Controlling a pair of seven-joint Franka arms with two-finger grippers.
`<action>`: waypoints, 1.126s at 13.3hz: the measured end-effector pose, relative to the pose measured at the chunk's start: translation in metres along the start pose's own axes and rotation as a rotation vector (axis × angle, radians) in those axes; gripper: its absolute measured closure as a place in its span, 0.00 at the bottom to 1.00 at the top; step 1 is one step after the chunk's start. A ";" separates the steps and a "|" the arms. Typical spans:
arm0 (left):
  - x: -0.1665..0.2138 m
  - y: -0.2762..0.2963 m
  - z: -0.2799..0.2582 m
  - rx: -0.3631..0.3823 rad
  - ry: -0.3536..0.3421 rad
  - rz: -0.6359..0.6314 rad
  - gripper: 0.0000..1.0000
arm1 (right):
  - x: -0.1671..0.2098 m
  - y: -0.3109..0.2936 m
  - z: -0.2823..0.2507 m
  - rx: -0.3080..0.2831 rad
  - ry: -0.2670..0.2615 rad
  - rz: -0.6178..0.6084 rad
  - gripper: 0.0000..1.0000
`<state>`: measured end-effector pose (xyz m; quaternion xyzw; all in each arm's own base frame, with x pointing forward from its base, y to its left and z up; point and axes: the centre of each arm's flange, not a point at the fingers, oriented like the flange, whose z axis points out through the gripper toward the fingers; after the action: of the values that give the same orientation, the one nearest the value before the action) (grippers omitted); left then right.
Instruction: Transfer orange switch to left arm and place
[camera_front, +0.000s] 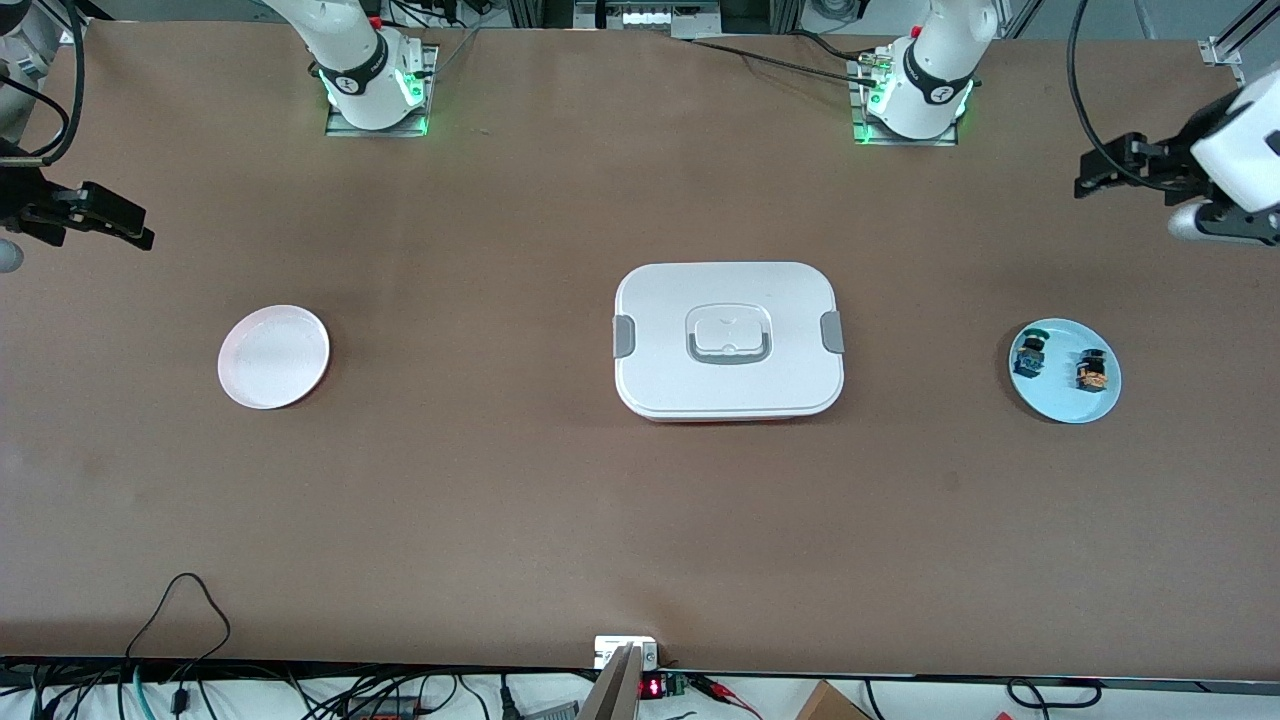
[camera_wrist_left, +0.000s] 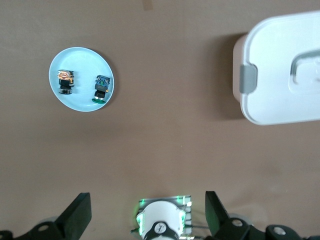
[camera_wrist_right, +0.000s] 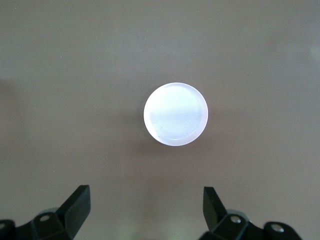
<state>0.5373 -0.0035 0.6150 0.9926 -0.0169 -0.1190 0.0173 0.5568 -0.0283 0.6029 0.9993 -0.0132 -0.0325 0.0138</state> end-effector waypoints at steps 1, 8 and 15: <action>0.006 -0.006 0.014 -0.004 0.006 -0.014 0.00 | 0.000 0.000 0.000 0.000 -0.004 -0.002 0.00; 0.038 0.007 0.044 0.018 0.170 -0.067 0.00 | -0.005 0.000 0.001 0.001 -0.039 -0.005 0.00; 0.035 0.008 0.037 0.027 0.192 -0.065 0.00 | -0.005 0.000 0.001 0.001 -0.038 -0.005 0.00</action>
<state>0.5627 -0.0134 0.5711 0.9996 0.0155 -0.0235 0.0017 0.5513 -0.0283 0.6022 0.9985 -0.0107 -0.0517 0.0129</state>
